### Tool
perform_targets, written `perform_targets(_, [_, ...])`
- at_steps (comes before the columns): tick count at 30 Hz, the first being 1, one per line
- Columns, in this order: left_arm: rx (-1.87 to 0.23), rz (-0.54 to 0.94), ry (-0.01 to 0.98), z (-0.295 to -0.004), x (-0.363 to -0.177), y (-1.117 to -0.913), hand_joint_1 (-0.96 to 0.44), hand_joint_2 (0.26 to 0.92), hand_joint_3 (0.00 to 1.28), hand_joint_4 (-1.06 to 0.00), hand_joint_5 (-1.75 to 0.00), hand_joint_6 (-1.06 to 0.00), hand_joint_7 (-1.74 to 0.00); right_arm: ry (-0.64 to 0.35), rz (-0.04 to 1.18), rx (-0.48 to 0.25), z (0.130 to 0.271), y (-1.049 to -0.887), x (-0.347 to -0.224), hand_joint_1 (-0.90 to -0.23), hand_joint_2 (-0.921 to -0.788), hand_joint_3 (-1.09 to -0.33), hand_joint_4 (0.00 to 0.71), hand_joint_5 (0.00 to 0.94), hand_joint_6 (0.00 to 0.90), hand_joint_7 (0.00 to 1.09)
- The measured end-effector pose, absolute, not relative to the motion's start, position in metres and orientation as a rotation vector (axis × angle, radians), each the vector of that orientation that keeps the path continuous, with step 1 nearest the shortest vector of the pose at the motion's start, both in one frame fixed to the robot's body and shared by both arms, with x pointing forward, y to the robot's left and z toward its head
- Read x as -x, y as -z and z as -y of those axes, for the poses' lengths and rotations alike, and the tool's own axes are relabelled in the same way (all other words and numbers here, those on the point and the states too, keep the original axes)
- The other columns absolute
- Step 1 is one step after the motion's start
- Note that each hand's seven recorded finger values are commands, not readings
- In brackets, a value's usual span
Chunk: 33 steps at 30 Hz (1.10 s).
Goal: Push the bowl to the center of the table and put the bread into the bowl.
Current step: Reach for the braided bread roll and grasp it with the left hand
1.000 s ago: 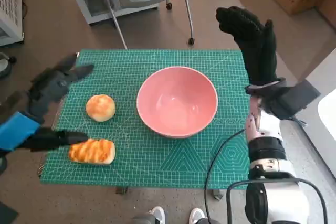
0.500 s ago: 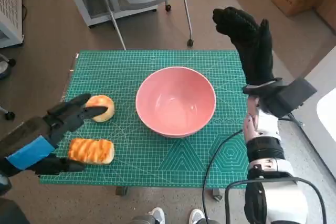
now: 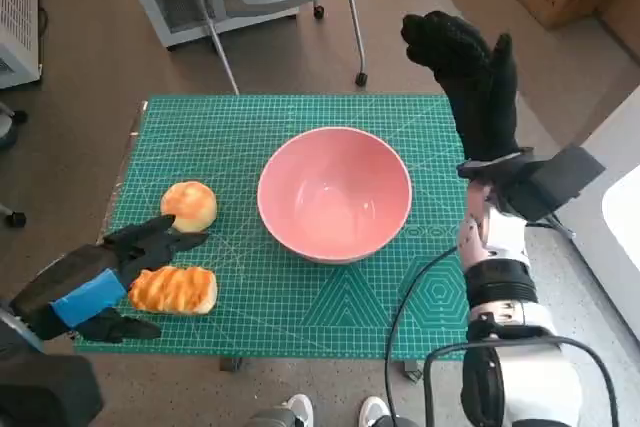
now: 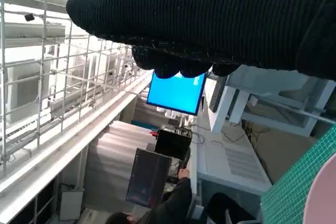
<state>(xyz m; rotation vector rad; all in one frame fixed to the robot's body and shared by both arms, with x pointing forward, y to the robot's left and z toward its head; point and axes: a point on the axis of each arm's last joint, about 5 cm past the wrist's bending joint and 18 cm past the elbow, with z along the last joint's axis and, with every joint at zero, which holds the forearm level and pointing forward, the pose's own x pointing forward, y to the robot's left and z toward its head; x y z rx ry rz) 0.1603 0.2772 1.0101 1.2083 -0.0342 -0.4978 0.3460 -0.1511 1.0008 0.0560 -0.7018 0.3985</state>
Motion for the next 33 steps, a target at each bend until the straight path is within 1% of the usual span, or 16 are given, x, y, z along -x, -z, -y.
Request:
perform_targets(11, [-1.328, -0.032, 0.450, -0.277, -0.173, -0.983, -0.13, 0.716, 0.00, -0.32, -0.02, -0.47, -0.05, -0.403, 0.704, -0.059, 0.152, -1.001, -0.346, -0.590, -0.921, -0.620, 0.326, 0.003, 0.476, 0.01])
perform_targets(14, [-1.357, -0.037, 0.431, -0.275, -0.177, -0.977, -0.13, 0.720, 0.00, -0.35, -0.02, -0.50, -0.05, -0.403, 0.706, -0.058, 0.153, -1.001, -0.346, -0.588, -0.921, -0.619, 0.327, 0.003, 0.476, 0.01])
perform_targets(19, [-1.386, -0.043, 0.405, -0.272, -0.180, -0.966, -0.10, 0.747, 0.01, -0.42, -0.02, -0.55, -0.04, -0.400, 0.719, -0.050, 0.154, -1.002, -0.346, -0.586, -0.921, -0.620, 0.326, 0.002, 0.476, 0.01])
perform_targets(22, [-1.389, -0.054, 0.400, -0.269, -0.183, -0.960, -0.02, 0.811, 0.02, -0.51, -0.02, -0.63, -0.04, -0.398, 0.723, -0.045, 0.154, -1.002, -0.345, -0.588, -0.921, -0.618, 0.327, 0.002, 0.477, 0.01])
perform_targets(23, [-1.386, -0.061, 0.398, -0.268, -0.184, -0.959, -0.02, 0.811, 0.02, -0.51, -0.02, -0.63, -0.04, -0.397, 0.724, -0.044, 0.155, -1.002, -0.345, -0.588, -0.921, -0.618, 0.327, 0.002, 0.477, 0.01])
perform_targets(24, [-1.381, -0.069, 0.396, -0.268, -0.184, -0.957, 0.00, 0.833, 0.02, -0.55, -0.03, -0.66, -0.05, -0.397, 0.725, -0.044, 0.155, -1.002, -0.345, -0.586, -0.921, -0.617, 0.327, 0.002, 0.477, 0.01])
perform_targets(25, [-1.377, -0.076, 0.393, -0.267, -0.185, -0.956, 0.03, 0.861, 0.02, -0.62, -0.04, -0.71, -0.06, -0.396, 0.726, -0.042, 0.155, -1.002, -0.345, -0.584, -0.921, -0.616, 0.327, 0.002, 0.478, 0.01])
perform_targets(26, [-1.371, -0.082, 0.391, -0.267, -0.186, -0.955, 0.04, 0.872, 0.02, -0.64, -0.04, -0.72, -0.06, -0.396, 0.727, -0.041, 0.155, -1.002, -0.345, -0.583, -0.921, -0.616, 0.328, 0.002, 0.478, 0.01])
perform_targets(28, [-1.362, -0.095, 0.388, -0.266, -0.187, -0.954, 0.06, 0.901, 0.03, -0.73, -0.05, -0.79, -0.08, -0.396, 0.727, -0.039, 0.156, -1.002, -0.345, -0.581, -0.921, -0.614, 0.328, 0.002, 0.478, 0.01])
perform_targets(29, [-1.358, -0.101, 0.388, -0.265, -0.188, -0.953, -0.02, 0.905, 0.05, -0.76, -0.06, -0.75, -0.32, -0.395, 0.728, -0.038, 0.156, -1.002, -0.345, -0.581, -0.921, -0.614, 0.328, 0.002, 0.478, 0.01])
perform_targets(30, [-1.356, -0.106, 0.390, -0.265, -0.188, -0.953, -0.14, 0.911, 0.10, -0.80, -0.07, -0.68, -0.70, -0.394, 0.729, -0.037, 0.156, -1.002, -0.345, -0.581, -0.921, -0.614, 0.328, 0.002, 0.478, 0.00])
perform_targets(31, [-1.353, -0.110, 0.393, -0.264, -0.188, -0.952, -0.09, 0.914, 0.12, -0.72, -0.49, -0.63, -0.91, -0.392, 0.730, -0.036, 0.156, -1.002, -0.345, -0.581, -0.921, -0.614, 0.328, 0.002, 0.478, 0.00])
perform_targets(32, [-1.352, -0.111, 0.394, -0.264, -0.189, -0.952, -0.07, 0.916, 0.13, -0.69, -0.64, -0.61, -0.98, -0.392, 0.731, -0.036, 0.156, -1.002, -0.345, -0.581, -0.921, -0.614, 0.328, 0.002, 0.478, 0.00])
perform_targets(33, [-1.349, -0.114, 0.393, -0.264, -0.189, -0.952, -0.04, 0.918, 0.13, -0.66, -0.87, -0.59, -1.07, -0.390, 0.733, -0.035, 0.156, -1.002, -0.345, -0.582, -0.921, -0.614, 0.328, 0.002, 0.478, 0.00])
